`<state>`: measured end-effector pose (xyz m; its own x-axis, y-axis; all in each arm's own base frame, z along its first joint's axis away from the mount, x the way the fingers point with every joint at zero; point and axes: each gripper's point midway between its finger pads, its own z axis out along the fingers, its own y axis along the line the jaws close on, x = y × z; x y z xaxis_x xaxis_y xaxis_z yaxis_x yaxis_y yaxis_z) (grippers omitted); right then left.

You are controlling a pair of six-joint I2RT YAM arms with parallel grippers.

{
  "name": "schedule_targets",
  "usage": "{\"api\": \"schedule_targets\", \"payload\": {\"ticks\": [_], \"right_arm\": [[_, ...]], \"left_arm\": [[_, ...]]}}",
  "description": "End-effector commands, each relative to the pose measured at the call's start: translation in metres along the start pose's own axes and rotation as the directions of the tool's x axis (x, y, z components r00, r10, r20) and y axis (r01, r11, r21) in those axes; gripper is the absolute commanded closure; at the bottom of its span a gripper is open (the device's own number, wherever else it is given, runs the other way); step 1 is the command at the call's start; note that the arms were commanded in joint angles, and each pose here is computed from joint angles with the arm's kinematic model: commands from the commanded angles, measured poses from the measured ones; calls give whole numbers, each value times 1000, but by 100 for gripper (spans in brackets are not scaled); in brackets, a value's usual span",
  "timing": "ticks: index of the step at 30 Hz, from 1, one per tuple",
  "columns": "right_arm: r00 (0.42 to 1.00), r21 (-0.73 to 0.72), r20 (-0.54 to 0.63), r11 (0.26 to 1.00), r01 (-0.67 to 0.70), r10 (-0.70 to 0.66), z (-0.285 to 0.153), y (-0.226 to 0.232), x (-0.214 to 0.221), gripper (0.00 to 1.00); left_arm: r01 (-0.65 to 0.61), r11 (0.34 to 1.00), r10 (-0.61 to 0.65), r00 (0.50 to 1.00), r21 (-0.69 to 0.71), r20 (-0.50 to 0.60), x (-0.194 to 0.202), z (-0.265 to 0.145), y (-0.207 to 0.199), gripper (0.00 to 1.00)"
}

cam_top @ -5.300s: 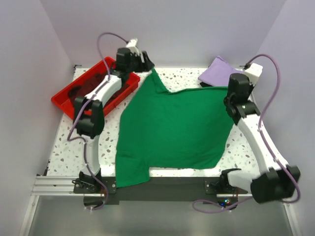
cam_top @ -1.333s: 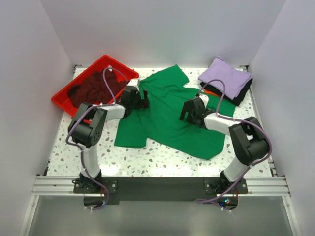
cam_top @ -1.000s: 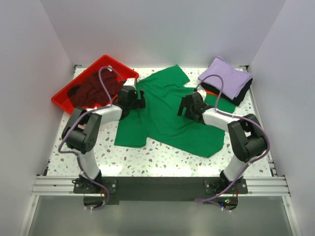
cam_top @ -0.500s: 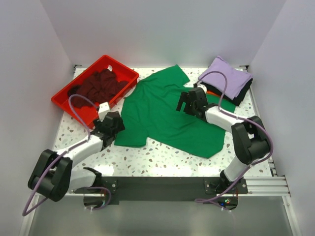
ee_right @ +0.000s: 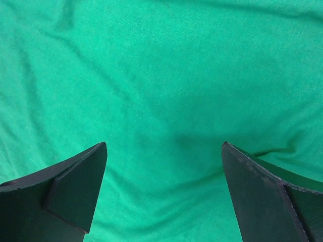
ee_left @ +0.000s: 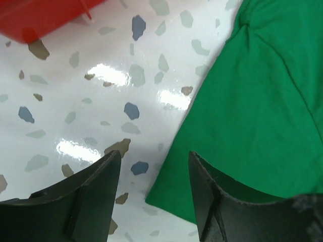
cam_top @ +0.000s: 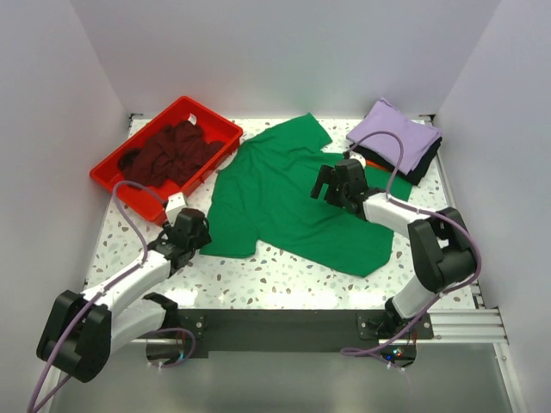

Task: Fold and stack the t-shirts
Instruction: Fold the tshirt

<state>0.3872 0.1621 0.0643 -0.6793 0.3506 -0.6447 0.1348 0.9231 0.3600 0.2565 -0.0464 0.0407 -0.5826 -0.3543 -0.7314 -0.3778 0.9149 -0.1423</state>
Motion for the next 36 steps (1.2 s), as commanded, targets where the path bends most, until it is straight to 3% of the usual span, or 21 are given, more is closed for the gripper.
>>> {"api": "schedule_targets", "payload": {"ticks": [1,15,20,32,36], "right_arm": [[997,-58,69,998,-36,40,-10,13,-19,1],[996,-50,72,998,-41,44,-16,9,-17,1],[996,-51,79,998,-43,47,-19,8,-18,1],[995,-52,87,998,-39,44,-22,7,-18,1],[995,-55,91,998,-32,37,-24,7,-18,1]], "left_arm": [[15,1000,-14,998,13,-63,17,-5,2,40],[-1,999,9,989,51,-146,47,-1,1,49],[-5,998,14,989,61,-148,48,-1,-1,63],[-45,994,63,983,104,-171,52,0,-8,74],[-53,994,69,983,94,-171,53,1,-7,95]]}}
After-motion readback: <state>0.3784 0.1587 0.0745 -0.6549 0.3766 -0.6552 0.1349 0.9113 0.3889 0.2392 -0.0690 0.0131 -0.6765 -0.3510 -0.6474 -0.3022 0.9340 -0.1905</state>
